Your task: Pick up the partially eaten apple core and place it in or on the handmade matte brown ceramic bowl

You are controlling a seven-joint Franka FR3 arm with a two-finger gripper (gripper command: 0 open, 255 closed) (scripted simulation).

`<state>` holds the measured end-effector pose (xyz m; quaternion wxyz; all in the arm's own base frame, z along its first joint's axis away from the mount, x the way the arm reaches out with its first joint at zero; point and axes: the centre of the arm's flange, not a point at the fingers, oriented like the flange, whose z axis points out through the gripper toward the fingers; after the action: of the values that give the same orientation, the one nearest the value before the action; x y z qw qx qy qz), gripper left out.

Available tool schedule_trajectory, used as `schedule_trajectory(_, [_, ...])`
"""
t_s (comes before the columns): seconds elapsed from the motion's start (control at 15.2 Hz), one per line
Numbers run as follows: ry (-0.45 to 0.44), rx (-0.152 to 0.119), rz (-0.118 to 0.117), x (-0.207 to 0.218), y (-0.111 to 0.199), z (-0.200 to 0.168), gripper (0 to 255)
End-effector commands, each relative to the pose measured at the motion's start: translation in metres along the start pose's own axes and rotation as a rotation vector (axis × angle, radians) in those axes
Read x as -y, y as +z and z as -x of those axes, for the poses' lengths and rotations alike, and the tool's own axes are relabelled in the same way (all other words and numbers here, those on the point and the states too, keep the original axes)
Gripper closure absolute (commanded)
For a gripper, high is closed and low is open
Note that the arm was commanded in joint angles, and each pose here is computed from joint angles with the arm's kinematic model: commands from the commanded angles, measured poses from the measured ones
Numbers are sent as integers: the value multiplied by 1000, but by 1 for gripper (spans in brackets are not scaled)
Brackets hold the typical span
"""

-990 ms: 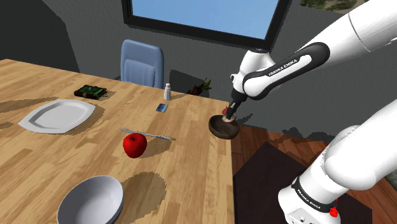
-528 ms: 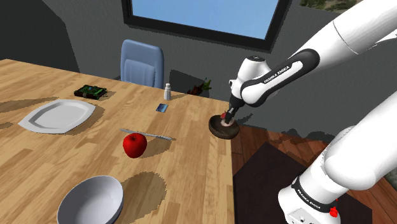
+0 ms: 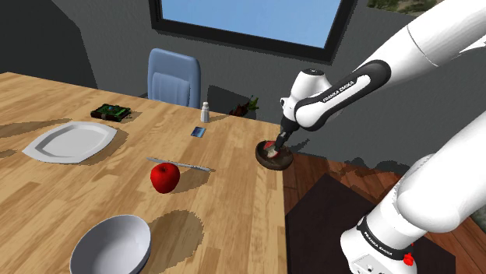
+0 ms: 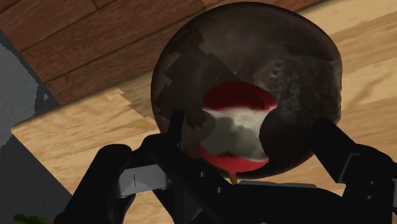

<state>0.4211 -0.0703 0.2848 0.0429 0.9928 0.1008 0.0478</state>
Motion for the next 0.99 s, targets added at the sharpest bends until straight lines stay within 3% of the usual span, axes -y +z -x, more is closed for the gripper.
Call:
schedule_trajectory(0.0, [0, 0, 0, 0, 0, 0, 0])
schedule_trajectory(0.13, [0, 0, 0, 0, 0, 0, 0])
schedule_trajectory(0.4, [0, 0, 0, 0, -50, 0, 0])
schedule_trajectory(0.92, [0, 0, 0, 0, -50, 0, 0])
